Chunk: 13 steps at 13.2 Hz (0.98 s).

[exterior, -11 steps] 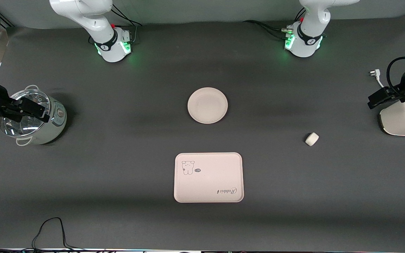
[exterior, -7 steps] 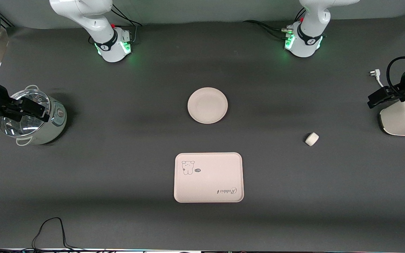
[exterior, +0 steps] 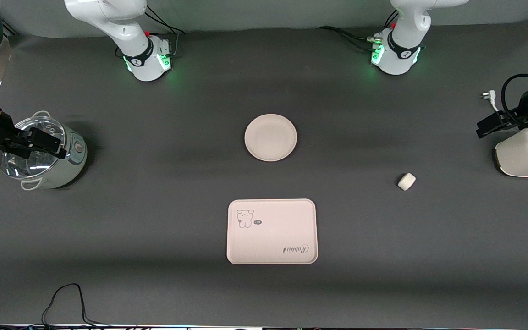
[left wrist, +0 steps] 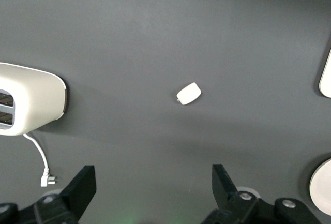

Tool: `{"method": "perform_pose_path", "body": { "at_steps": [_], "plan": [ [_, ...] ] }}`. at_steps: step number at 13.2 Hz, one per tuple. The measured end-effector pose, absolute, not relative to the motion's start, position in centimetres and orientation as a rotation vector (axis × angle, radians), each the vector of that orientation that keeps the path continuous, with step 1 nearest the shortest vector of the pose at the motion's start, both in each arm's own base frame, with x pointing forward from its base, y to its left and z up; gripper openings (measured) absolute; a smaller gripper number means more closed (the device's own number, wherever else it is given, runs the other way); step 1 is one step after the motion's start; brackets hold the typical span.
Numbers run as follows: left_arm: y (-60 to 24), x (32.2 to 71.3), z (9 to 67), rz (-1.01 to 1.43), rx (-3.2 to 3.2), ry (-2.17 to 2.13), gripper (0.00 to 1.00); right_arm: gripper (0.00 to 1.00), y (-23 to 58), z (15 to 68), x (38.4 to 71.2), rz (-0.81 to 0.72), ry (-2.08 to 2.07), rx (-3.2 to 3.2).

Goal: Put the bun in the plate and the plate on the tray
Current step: 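Move the left gripper down toward the white bun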

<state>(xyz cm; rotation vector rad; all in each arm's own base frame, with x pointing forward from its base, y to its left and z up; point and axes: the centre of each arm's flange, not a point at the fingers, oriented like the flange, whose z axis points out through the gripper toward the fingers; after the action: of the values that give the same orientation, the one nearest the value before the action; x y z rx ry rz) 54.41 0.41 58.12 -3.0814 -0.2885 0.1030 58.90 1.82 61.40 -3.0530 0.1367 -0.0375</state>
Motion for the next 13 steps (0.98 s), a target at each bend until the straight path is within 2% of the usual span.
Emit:
{"method": "perform_pose_path", "body": {
  "at_steps": [8, 10, 13],
  "plan": [
    [-2.4, 55.4, 54.5, 0.203, -3.111, -0.217, 1.0, 1.0, 3.4, 60.0, 59.0, 0.006, 0.095, -3.056],
    [-2.2, 55.8, 50.8, 0.232, -3.129, -0.237, 1.0, 1.0, 3.7, 59.5, 59.1, 0.019, 0.087, -3.057],
    [-1.9, 56.9, 40.2, 0.272, -3.133, -0.257, 1.0, 1.0, 3.7, 59.4, 59.1, 0.024, 0.087, -3.057]
  ]
}}
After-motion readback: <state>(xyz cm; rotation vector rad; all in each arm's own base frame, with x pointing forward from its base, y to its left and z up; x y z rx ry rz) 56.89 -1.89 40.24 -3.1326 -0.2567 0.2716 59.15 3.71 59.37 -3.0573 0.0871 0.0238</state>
